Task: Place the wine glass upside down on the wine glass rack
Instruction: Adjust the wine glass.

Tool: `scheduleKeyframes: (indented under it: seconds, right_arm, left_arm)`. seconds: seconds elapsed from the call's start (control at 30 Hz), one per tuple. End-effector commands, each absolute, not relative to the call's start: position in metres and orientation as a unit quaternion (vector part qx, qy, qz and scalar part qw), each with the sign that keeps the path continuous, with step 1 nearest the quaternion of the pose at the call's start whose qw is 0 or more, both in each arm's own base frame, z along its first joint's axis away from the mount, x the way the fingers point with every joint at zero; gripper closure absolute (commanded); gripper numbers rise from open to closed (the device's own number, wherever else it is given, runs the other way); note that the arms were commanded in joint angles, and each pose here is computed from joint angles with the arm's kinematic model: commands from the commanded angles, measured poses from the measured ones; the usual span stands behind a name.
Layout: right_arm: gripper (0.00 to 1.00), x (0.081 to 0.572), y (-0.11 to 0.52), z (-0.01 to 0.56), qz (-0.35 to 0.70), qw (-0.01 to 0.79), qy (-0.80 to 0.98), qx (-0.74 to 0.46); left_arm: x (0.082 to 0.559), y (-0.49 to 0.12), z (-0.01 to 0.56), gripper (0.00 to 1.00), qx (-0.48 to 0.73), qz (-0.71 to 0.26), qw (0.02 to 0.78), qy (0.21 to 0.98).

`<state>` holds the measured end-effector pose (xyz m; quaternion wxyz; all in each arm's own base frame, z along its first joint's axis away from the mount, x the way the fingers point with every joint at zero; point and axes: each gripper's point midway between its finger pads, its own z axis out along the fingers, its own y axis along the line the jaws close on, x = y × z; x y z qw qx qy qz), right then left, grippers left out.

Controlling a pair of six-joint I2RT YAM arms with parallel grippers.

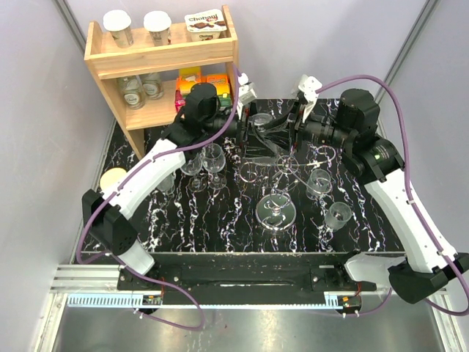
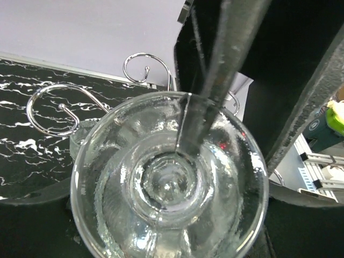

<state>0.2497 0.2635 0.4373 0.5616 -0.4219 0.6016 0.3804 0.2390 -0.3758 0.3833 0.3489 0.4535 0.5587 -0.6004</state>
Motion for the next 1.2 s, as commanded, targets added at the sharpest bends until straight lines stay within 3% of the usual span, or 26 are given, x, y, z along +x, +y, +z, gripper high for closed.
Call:
scheduleKeyframes:
  seconds: [0.0, 0.13, 0.37, 0.63, 0.77, 0.83, 1.17]
  right_arm:
    - [0.55, 0.251, 0.269, 0.442, 0.398, 0.56, 0.594, -0.418]
    - [0.52, 0.254, 0.272, 0.437, 0.406, 0.553, 0.598, -0.414]
    - [0.61, 0.249, 0.282, 0.429, 0.451, 0.529, 0.587, -0.415]
    - [0.56, 0.25, 0.29, 0.416, 0.484, 0.502, 0.591, -0.406]
    - [0.91, 0.25, 0.292, 0.417, 0.492, 0.498, 0.587, -0.406]
    - [1.0, 0.249, 0.291, 0.422, 0.492, 0.502, 0.583, -0.408]
    - [1.0, 0.244, 0.28, 0.422, 0.472, 0.515, 0.582, -0.415]
  left_arm:
    - [0.224, -0.381, 0.416, 0.67, 0.497, -0.595, 0.383, 0.502]
    - [0.22, -0.384, 0.417, 0.65, 0.509, -0.591, 0.382, 0.495]
    - [0.218, -0.394, 0.412, 0.63, 0.519, -0.595, 0.368, 0.491]
    - [0.209, -0.396, 0.409, 0.59, 0.533, -0.604, 0.351, 0.477]
    - [0.204, -0.396, 0.41, 0.56, 0.538, -0.605, 0.349, 0.472]
    - [0.204, -0.396, 0.41, 0.53, 0.539, -0.604, 0.35, 0.472]
    - [0.205, -0.397, 0.405, 0.43, 0.538, -0.601, 0.349, 0.477]
